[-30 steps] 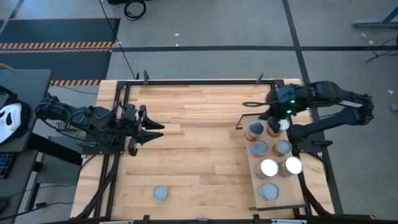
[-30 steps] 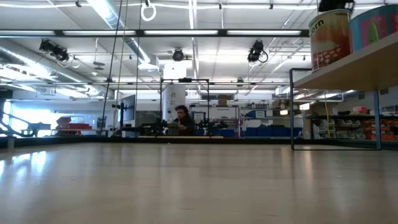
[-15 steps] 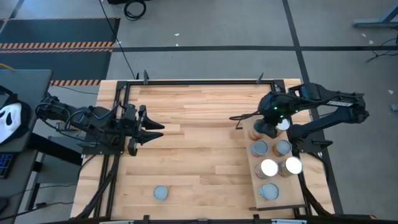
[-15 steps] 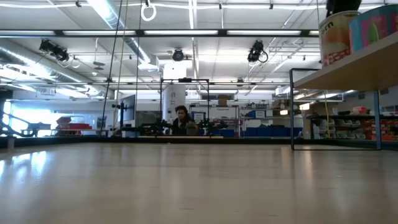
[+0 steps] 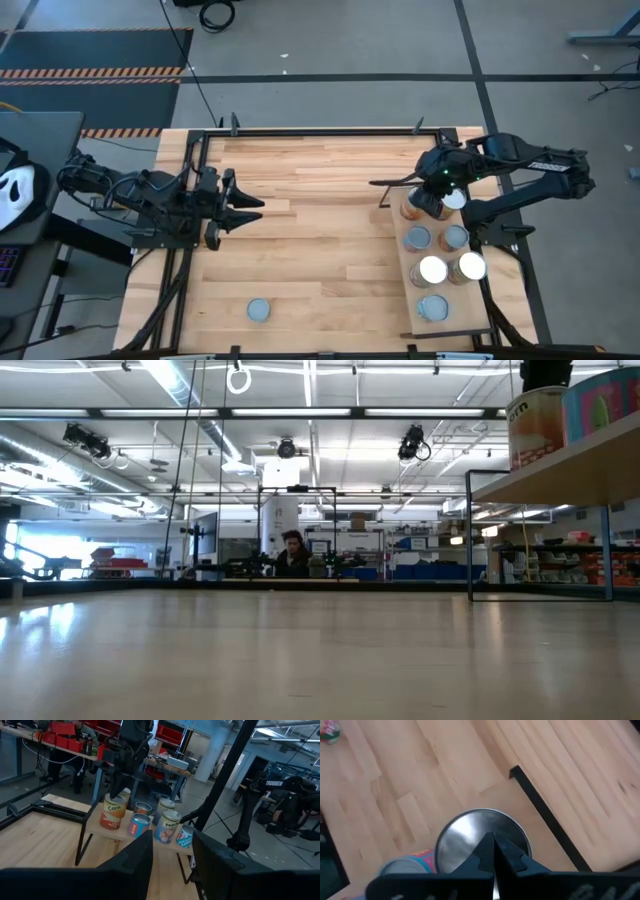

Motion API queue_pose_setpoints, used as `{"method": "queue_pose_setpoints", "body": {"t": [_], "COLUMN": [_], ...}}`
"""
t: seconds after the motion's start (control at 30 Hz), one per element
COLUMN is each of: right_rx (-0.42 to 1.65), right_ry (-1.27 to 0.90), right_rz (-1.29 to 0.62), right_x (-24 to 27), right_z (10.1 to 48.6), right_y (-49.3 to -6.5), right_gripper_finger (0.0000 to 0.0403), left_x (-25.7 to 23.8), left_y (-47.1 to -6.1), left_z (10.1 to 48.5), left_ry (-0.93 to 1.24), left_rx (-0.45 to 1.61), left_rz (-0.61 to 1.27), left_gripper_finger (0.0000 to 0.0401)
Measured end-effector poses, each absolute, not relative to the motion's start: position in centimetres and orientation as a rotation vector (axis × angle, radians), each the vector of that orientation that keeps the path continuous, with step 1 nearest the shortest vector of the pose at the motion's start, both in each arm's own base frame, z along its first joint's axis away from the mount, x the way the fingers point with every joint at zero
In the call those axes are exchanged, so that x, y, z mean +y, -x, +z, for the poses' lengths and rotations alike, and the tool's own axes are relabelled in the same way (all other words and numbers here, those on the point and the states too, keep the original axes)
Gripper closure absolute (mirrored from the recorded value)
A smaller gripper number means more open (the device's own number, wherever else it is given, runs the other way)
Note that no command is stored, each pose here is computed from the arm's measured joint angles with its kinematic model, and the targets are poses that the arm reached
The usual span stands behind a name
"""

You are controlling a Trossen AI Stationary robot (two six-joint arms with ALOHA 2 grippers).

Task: Pick and place cans onto a shelf
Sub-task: Adjust the cans on the shelf

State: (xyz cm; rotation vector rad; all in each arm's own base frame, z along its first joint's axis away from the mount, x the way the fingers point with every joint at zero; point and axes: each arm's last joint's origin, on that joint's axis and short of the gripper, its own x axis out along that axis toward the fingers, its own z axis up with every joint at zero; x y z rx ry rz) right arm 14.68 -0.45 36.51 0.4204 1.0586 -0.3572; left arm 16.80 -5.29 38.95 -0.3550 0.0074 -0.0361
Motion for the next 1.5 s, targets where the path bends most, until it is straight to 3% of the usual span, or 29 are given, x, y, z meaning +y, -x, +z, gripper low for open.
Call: {"method": "queue_pose_setpoints", "body": {"t": [0.3,0.6,0.97,1.5], "right_rx": [1.046,1.042,1.064,1.019], "right_ry": [-0.466,-0.572,-0.653,-0.636], "right_rz": [-0.435,-0.412,-0.452,-0.511], "right_x": [-0.5,-0.3,-0.2,-0.4], "right_z": [38.8,38.2,35.6,36.1], "right_y": [-11.7,-8.2,-7.2,-6.7], "right_gripper_finger": [0.04,0.04,0.04,0.04], "left_x": [-5.3,-5.3,-5.3,-5.4], "left_y": [-16.8,-16.8,-16.8,-16.8], "left_z": [39.0,39.1,39.1,39.1], "left_ry": [0.358,0.36,0.361,0.361], "left_rx": [0.0,-0.009,-0.011,-0.008], "left_rz": [-0.037,-0.039,-0.039,-0.059], "left_gripper_finger": [0.0257,0.0257,0.0257,0.0257]}}
